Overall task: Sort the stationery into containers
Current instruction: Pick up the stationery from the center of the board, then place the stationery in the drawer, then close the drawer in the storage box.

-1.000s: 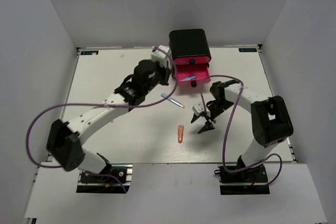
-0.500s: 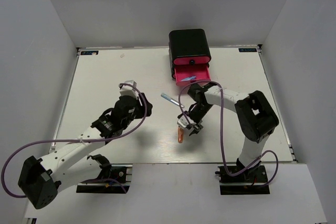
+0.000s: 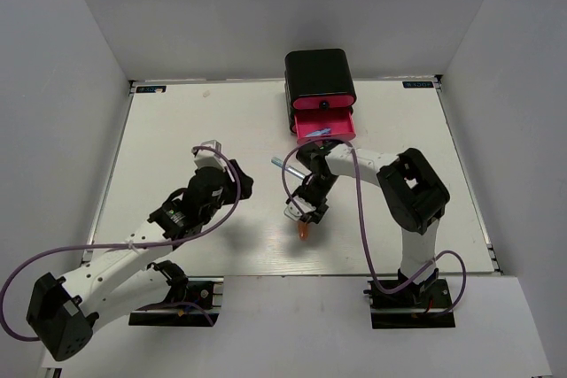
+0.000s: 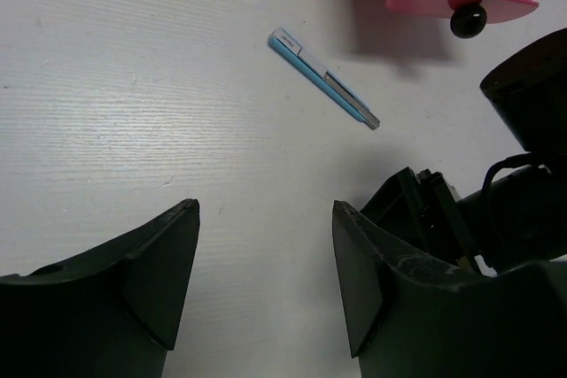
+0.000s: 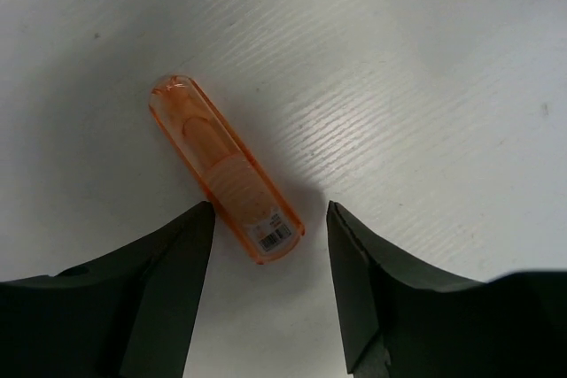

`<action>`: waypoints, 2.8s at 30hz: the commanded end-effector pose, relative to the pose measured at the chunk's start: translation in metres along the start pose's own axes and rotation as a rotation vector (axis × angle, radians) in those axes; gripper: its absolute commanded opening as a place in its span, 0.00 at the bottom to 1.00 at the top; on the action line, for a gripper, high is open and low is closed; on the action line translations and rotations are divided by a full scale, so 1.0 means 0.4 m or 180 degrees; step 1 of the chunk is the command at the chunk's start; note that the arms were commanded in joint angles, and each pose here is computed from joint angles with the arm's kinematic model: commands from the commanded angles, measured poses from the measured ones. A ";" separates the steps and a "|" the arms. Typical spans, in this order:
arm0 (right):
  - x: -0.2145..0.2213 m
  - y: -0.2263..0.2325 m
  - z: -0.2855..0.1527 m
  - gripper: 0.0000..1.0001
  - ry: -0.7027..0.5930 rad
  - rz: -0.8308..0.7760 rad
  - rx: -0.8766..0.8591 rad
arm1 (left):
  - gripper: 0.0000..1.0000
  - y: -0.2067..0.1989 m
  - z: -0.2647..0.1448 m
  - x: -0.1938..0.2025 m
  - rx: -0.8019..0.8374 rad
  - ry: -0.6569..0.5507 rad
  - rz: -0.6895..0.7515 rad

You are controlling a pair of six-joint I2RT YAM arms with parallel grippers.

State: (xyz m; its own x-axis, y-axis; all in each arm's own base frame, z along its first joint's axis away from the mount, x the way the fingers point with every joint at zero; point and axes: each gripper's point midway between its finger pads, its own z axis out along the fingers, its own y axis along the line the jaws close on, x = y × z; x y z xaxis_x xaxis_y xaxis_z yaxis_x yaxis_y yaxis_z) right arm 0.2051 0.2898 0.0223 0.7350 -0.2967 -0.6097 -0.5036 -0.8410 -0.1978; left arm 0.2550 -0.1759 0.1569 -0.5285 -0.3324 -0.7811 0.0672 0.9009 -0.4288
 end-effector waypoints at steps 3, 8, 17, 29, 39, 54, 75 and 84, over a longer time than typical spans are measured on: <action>0.023 0.094 0.016 0.58 0.0134 -0.0246 -0.0592 | 0.71 0.015 -0.016 -0.005 -0.0029 -0.0092 -0.0121; 0.021 0.136 0.019 0.38 0.0134 -0.0059 -0.0725 | 0.71 0.023 -0.023 0.002 -0.0001 -0.0123 -0.0205; -0.023 0.052 -0.029 0.06 -0.0048 0.1219 0.0024 | 0.77 -0.016 0.004 0.021 0.0163 -0.0041 -0.0513; 0.066 -0.072 -0.390 0.03 -0.0061 0.2415 0.2234 | 0.85 -0.096 0.060 0.034 0.0415 0.0138 -0.0743; 0.133 -0.210 -0.625 0.03 0.0174 0.2314 0.3121 | 0.85 -0.149 0.118 0.059 0.0445 0.0442 -0.0619; 0.304 -0.249 -0.682 0.39 0.0680 0.2487 0.3358 | 0.85 -0.169 0.135 0.075 0.0460 0.0605 -0.0622; 0.135 -0.107 -0.598 0.00 -0.1244 0.3852 0.3495 | 0.85 -0.183 0.169 0.105 0.0456 0.0774 -0.0566; 0.143 -0.055 -0.468 0.41 -0.1716 0.4726 0.3090 | 0.85 -0.191 0.175 0.097 0.0483 0.0748 -0.0544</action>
State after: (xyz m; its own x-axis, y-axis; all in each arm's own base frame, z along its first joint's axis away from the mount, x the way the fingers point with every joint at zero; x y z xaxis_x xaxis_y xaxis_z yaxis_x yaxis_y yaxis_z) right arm 0.3487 0.1969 0.1302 -0.5392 -0.2051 -0.8168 -0.7534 0.5509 0.3590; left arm 0.2809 -0.2687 0.1064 -0.7428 -0.3777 -0.5528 0.0382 0.8005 -0.5982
